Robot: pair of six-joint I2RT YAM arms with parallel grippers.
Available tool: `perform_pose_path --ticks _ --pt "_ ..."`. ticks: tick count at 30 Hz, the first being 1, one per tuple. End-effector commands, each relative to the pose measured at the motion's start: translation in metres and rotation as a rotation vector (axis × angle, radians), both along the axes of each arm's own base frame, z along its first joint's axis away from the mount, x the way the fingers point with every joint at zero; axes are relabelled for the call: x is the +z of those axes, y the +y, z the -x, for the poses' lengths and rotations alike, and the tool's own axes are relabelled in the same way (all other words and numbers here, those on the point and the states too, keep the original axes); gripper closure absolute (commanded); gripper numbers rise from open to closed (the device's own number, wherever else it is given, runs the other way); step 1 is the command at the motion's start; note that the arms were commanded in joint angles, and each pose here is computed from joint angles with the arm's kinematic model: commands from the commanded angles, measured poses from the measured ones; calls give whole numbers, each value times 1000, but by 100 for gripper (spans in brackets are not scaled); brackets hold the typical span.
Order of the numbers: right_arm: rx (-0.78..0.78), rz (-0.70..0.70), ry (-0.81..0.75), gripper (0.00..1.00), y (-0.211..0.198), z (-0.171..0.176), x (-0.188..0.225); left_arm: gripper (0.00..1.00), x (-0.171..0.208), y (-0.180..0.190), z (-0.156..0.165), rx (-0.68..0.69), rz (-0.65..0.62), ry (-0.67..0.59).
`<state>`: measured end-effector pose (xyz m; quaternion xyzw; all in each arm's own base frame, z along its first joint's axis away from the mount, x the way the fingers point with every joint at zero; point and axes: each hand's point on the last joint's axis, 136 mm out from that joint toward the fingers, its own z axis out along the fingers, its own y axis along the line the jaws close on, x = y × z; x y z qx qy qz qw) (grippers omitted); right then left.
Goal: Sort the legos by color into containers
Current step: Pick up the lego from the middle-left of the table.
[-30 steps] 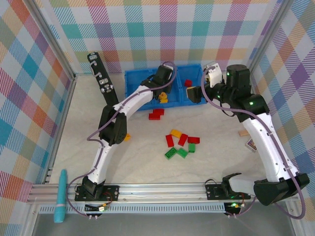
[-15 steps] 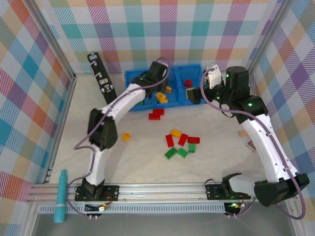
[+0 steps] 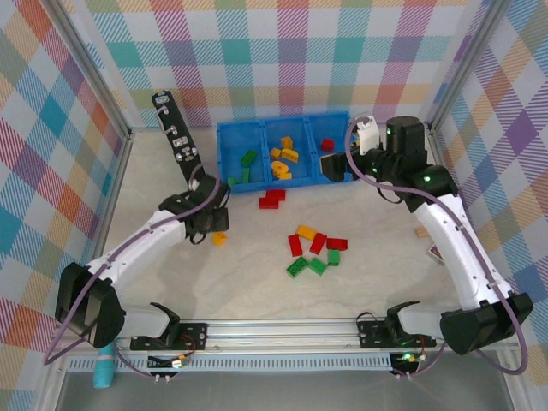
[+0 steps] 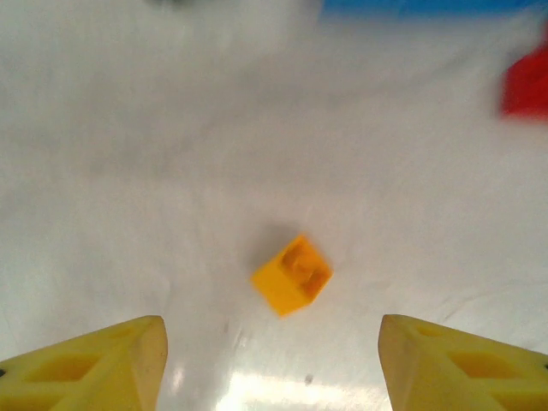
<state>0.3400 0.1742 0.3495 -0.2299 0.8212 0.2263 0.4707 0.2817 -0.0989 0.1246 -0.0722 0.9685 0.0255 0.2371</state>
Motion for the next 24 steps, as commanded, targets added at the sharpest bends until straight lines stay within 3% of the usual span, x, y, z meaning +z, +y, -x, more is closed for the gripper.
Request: perform_pose_path --ticks 1,14,24 --pt "21 -47 -21 1 6 -2 16 29 -8 -4 4 162 135 -15" --pt "-17 -4 -18 1 -4 0 8 24 -61 -29 -16 244 263 48" --pt "-28 8 -21 1 -6 0 5 26 -87 -26 -17 324 239 91"
